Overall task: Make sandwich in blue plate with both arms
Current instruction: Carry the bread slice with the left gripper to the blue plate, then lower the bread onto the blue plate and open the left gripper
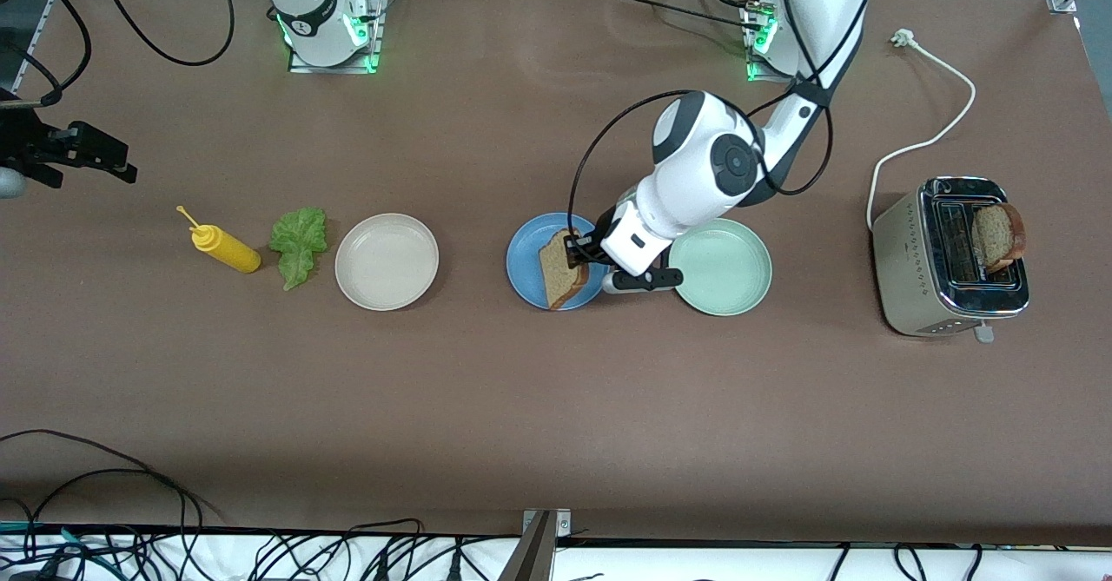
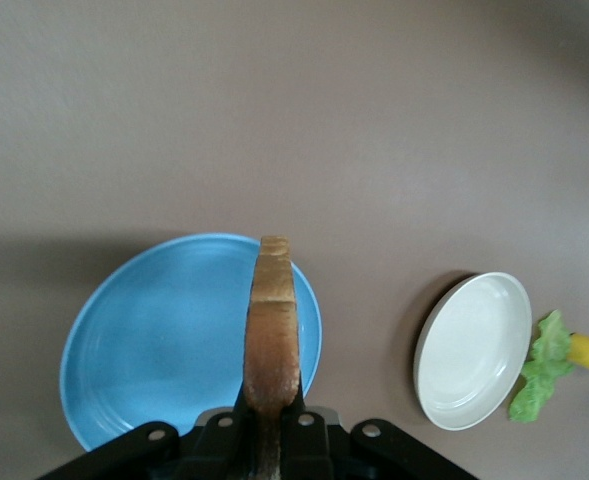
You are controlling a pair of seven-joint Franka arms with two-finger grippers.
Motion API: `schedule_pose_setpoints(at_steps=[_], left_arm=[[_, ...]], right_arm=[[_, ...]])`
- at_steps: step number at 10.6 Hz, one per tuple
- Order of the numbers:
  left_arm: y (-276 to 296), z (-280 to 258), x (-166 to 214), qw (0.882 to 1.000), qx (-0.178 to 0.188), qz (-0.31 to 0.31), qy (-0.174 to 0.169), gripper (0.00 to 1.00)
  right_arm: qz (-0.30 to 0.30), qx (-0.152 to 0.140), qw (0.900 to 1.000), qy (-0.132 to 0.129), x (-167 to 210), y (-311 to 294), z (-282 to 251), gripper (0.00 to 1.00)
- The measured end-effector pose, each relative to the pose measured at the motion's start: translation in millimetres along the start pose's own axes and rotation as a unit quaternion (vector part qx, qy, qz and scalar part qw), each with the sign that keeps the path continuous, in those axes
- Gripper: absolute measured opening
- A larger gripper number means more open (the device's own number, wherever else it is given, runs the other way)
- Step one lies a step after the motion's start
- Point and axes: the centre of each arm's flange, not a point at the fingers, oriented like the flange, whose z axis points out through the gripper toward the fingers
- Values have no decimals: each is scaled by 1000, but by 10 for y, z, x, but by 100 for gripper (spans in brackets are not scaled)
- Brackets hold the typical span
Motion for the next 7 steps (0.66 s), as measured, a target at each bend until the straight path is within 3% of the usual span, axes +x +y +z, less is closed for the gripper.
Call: schedule_pose_setpoints(at_steps=[3, 7], left_arm=[[3, 321, -142, 999, -14, -32, -30, 11], [106, 412, -209, 998, -20, -48, -34, 11]], right_arm=[[1, 0, 1000, 0, -1, 4, 0, 100], [1, 0, 1000, 0, -1, 4, 0, 100]])
